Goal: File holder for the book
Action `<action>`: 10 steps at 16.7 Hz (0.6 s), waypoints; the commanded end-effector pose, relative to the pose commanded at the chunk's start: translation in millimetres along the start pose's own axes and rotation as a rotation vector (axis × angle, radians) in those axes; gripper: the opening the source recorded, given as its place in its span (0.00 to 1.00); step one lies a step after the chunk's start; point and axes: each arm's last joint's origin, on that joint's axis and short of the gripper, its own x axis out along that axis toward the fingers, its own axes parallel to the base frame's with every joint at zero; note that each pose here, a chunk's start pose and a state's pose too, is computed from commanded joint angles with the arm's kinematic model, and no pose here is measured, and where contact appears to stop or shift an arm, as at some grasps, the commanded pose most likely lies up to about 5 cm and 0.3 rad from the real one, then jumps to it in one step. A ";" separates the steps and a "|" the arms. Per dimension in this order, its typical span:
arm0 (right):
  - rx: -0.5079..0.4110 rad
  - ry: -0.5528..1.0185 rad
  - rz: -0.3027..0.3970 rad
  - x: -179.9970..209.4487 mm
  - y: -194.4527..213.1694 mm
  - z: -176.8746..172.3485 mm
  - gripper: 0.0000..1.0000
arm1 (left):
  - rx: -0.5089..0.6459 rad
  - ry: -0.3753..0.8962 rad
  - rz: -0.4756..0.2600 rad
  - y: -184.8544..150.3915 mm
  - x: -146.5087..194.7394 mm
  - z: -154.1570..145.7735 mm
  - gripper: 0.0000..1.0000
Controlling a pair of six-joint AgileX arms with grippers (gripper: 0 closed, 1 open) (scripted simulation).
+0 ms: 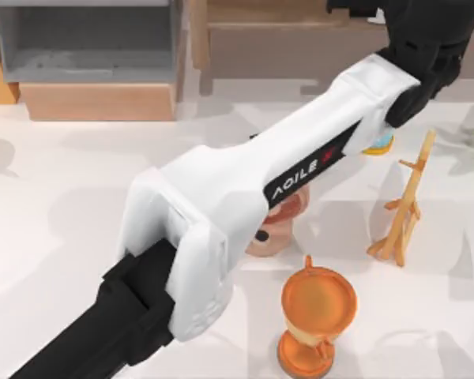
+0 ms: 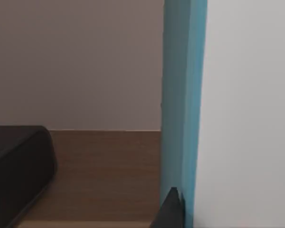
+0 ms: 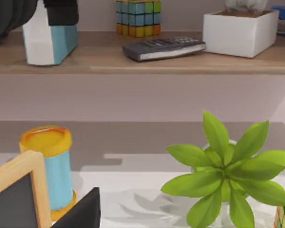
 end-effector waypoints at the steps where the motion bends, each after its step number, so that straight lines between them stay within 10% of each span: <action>1: 0.000 0.000 0.000 0.0 0.0 0.0 1.00 | 0.000 0.000 0.000 0.0 0.0 0.0 0.00; 10: 0.000 0.000 0.000 0.0 0.0 0.0 1.00 | 0.001 -0.001 -0.005 -0.1 -4.1 14.6 0.00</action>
